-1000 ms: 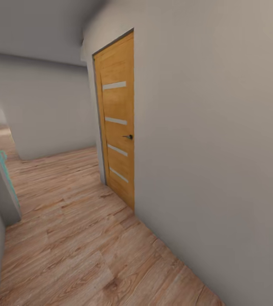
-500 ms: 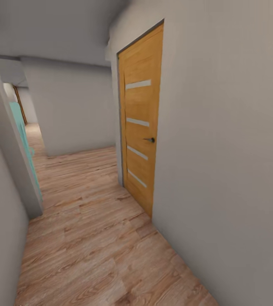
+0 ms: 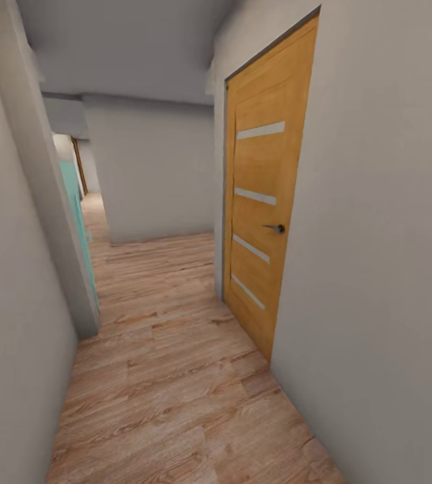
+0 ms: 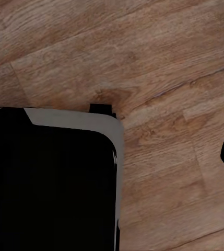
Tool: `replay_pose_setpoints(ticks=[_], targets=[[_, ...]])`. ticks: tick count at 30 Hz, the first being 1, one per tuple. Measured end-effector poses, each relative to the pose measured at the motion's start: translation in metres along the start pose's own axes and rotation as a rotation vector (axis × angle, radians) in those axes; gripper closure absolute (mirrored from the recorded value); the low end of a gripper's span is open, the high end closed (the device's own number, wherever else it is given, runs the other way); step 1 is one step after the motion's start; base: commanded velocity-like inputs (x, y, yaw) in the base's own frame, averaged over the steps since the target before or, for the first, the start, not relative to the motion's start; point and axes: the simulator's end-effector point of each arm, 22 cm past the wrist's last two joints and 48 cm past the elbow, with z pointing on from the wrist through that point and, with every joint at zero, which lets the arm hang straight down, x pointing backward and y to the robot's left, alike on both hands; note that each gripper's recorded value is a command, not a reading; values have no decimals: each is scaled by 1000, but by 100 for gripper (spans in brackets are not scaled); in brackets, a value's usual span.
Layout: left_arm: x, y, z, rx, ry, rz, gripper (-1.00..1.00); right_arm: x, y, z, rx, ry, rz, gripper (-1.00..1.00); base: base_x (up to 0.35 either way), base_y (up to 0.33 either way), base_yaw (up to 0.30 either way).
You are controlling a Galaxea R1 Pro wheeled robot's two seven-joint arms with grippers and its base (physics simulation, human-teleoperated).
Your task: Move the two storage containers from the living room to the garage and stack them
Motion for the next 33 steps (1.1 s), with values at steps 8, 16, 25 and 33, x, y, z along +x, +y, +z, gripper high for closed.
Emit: replay_pose_setpoints(ticks=[8,16,25,33], targets=[[0,0,0,0,0,0,-100,0,0,0,0,0,1,-100,321,0,299],[0,0,0,0,0,0,-100,0,0,0,0,1,1,-100,321,0,297],[0,0,0,0,0,0,-100,0,0,0,0,1,1,-100,321,0,289],[0,0,0,0,0,0,-100,0,0,0,0,1,1,-100,321,0,243]])
